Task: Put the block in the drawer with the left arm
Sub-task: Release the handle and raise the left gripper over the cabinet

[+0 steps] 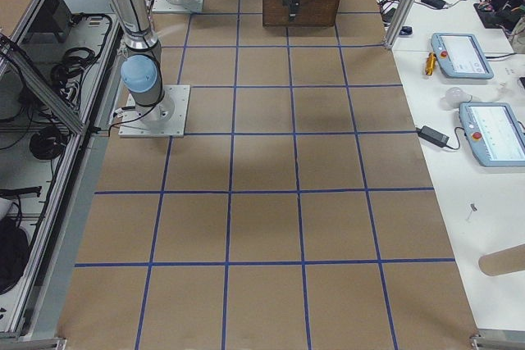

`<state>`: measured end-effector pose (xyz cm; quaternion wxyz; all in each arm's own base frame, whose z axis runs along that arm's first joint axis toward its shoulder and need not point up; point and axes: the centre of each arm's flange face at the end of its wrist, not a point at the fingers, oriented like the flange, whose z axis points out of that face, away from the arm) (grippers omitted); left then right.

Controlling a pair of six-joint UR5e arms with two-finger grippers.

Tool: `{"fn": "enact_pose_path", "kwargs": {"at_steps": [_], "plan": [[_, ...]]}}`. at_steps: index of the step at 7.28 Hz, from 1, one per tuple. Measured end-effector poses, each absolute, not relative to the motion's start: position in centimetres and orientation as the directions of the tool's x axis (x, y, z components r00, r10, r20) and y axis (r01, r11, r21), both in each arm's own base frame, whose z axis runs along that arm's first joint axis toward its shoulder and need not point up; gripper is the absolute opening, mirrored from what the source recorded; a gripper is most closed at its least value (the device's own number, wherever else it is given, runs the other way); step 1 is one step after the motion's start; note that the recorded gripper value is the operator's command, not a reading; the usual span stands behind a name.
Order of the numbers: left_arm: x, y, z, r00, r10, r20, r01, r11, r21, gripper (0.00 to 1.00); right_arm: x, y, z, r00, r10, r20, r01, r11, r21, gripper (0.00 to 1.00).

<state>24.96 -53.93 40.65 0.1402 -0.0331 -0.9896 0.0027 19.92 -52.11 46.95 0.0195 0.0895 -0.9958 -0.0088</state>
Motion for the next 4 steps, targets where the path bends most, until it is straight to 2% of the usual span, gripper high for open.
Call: {"fn": "enact_pose_path", "kwargs": {"at_steps": [2,4], "plan": [[22.1,-50.5,46.0,-0.968,0.06,0.244,0.058,0.998,-0.015,1.0,19.9,-52.1,46.9,-0.983,-0.179,0.037,-0.178,0.984,0.021,1.0],[18.1,-48.7,48.9,-0.978,0.042,0.203,0.043,0.999,0.002,1.0,19.9,-52.1,46.9,-0.983,-0.179,0.037,-0.178,0.984,0.021,1.0]]}}
